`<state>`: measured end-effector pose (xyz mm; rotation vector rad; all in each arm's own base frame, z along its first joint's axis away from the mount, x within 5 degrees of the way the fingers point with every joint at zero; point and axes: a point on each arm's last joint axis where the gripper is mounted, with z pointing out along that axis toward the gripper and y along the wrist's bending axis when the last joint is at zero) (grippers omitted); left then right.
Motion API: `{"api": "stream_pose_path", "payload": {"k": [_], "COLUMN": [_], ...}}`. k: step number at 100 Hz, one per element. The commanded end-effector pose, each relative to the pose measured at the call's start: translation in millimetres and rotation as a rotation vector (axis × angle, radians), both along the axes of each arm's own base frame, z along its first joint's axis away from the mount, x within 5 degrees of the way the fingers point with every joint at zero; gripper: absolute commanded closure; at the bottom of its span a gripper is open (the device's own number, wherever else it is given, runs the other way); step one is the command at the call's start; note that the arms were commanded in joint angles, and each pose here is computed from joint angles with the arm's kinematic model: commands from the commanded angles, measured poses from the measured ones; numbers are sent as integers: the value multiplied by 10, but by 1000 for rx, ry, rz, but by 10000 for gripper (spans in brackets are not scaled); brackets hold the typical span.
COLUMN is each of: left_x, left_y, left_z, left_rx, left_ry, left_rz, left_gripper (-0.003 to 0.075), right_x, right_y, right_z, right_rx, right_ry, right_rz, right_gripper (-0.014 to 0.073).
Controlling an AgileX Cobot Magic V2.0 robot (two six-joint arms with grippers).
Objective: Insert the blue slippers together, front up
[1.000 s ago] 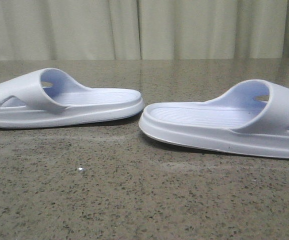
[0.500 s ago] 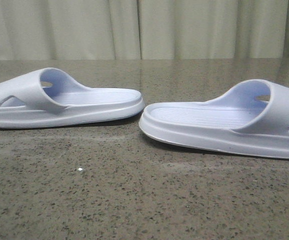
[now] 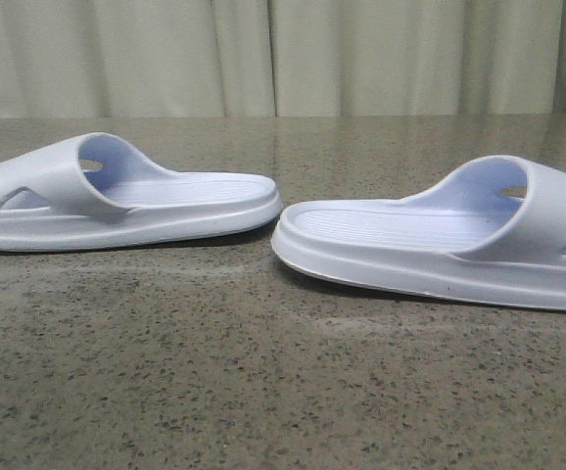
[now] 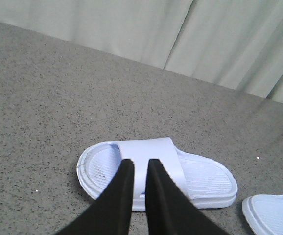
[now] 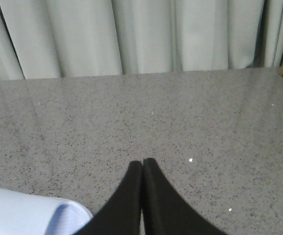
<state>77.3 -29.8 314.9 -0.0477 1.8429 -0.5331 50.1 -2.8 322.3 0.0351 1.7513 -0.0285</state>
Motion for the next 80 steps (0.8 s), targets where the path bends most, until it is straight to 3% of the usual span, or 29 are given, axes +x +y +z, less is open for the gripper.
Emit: {"api": "stream_pose_path", "payload": {"k": [1,18,25,32,40,49,54,66,80], "left_x": [92,151,149,148,147,147,148,152,188], "left_y": [-21,-55,-60,-67,-68,-70,-69,-64,-57], "left_z": [158,125,129,134,135,136,138,146,185], "left_rx": [-69,-115,-131,-149,-154,-159,-160,-162,-239], "left_ry": [-19,36,38,41,41,42,40,31,5], "left_rz": [4,-12,-15,-18,-19,-20,-19,-13,12], "left_gripper": [704,701,664,568,405,244,197,188,190], "right_x": [59,77,77,77,78,80,82,86,87], "right_y": [8,25,32,41,53,57,57,55,54], "right_z": [123,79,78,78,85,96,105,128,133], "right_rx": [21,59,73,90,115,124,124,123,123], "right_ry": [-30,23,25,24,16,5,-6,-32,-37], "right_rz": [3,15,21,27,37,40,40,39,39], "right_gripper": [674,673,672,659,596,466,386,233,223]}}
